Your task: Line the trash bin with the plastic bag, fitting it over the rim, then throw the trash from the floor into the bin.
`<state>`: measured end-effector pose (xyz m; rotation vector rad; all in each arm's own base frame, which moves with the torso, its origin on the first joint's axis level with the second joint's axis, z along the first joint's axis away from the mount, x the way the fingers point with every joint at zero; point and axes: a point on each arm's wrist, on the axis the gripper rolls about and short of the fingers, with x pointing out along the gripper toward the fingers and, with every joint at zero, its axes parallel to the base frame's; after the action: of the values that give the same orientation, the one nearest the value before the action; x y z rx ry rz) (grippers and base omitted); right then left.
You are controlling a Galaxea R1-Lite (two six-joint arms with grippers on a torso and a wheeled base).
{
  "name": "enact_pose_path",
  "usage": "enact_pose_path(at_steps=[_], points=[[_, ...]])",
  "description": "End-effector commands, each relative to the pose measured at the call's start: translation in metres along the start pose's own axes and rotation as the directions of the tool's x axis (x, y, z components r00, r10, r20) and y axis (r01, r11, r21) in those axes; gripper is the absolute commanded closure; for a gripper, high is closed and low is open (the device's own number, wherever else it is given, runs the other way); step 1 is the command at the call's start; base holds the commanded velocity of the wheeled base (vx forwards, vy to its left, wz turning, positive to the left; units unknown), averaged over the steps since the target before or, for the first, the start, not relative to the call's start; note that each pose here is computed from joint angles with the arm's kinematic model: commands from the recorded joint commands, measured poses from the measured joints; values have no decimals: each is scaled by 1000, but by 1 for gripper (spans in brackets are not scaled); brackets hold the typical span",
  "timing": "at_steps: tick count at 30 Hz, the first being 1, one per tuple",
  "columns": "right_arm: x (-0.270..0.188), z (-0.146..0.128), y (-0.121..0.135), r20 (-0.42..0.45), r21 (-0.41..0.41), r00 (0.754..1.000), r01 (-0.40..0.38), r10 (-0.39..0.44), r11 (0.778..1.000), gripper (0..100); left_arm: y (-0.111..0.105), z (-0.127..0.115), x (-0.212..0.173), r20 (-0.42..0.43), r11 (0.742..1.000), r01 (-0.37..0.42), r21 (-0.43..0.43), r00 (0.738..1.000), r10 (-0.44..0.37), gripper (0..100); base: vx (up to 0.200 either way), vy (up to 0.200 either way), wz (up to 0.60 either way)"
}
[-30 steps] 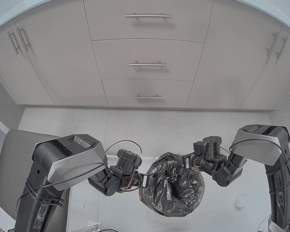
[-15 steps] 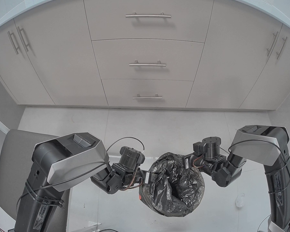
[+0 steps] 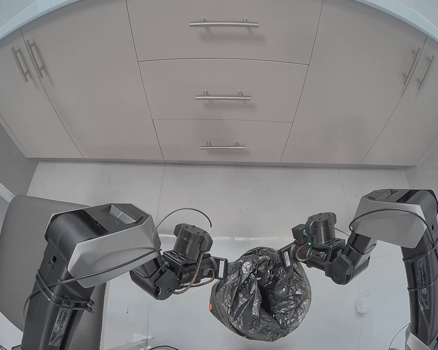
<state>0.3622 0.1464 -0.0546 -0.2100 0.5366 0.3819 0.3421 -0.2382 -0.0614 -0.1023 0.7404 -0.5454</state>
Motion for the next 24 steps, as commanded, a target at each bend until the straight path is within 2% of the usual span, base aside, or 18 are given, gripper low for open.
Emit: enact_pose_path(at_steps=[1,5,9,13,17,18,24], points=[[-1,-4,-6,-38,-34,999,7,-8,999,0,0,0,0,0,1000,-1,1,1000,1,0,0,0,0],[0,-1,-7,-26,-32,1000,11,-12,999,0,0,0,0,-2,1000,-2,2,1000,2,0,0,0,0],[0,11,-14,64,12,997,40,-40,999,0,0,-1,1,-2,1000,-2,2,1000,2,0,0,0,0],[-12,23,-21,95,28,995,39,-42,999,0,0,-1,1,-2,1000,-2,2,1000,2,0,0,0,0],[-26,19,-18,53,7,997,-53,53,999,0,0,-1,1,-2,1000,-2,2,1000,2,0,0,0,0],[-33,17,-17,14,-31,995,-100,101,994,0,0,-1,1,-2,1000,-2,2,1000,2,0,0,0,0],[-29,3,-16,-87,-62,989,-129,124,990,0,0,-1,1,-2,1000,-2,2,1000,2,0,0,0,0]])
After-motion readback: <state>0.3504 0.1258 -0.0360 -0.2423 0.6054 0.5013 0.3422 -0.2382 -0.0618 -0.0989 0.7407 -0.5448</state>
